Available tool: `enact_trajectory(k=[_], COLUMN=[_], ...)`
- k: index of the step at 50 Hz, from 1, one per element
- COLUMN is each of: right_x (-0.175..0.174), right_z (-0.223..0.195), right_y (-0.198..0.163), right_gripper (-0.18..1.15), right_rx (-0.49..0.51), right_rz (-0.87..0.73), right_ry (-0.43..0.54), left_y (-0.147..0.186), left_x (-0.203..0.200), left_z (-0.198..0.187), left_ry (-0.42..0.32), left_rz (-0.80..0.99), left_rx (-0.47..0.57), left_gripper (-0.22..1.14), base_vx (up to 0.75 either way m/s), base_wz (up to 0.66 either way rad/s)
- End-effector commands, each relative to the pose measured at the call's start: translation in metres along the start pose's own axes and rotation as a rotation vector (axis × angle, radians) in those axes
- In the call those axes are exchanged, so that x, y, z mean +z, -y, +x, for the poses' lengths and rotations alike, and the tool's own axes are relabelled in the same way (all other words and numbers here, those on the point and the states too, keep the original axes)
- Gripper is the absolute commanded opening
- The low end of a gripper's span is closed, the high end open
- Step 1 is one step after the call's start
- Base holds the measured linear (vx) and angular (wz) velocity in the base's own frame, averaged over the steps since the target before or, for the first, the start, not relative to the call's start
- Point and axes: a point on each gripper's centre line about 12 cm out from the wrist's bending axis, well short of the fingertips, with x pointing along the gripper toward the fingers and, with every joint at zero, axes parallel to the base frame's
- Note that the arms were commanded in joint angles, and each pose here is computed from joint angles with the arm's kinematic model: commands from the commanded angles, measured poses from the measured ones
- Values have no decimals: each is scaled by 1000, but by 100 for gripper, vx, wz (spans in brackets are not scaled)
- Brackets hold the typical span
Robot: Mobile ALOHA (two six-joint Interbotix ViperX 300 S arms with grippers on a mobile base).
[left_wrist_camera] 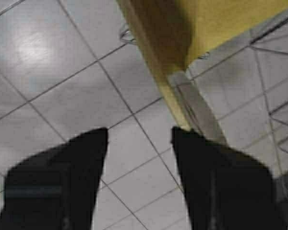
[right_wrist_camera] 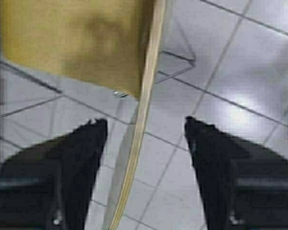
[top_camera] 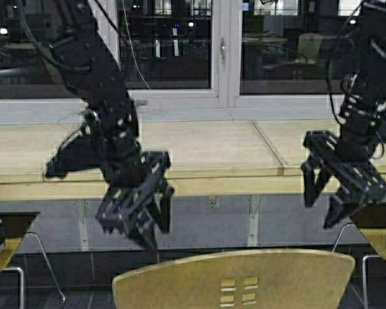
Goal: Push the chairs under the table
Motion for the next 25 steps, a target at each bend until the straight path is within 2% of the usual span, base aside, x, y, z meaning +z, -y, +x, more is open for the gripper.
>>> enact_trajectory(k=[1, 25], right_x=[-6, -13], right_z=[6, 29], right_y=[1, 6], right_gripper=[87, 87], right_rx=[-28, -94], right_rz=[-20, -42], right_ry=[-26, -47], left_y=[-8, -8], left_x=[-16, -23], left_z=[1, 9], left_ry=[-9, 9], left_rz=[12, 10], left_rx=[9, 7], left_gripper=[82, 82], base_vx=[11, 6], base_wz=[-2, 1])
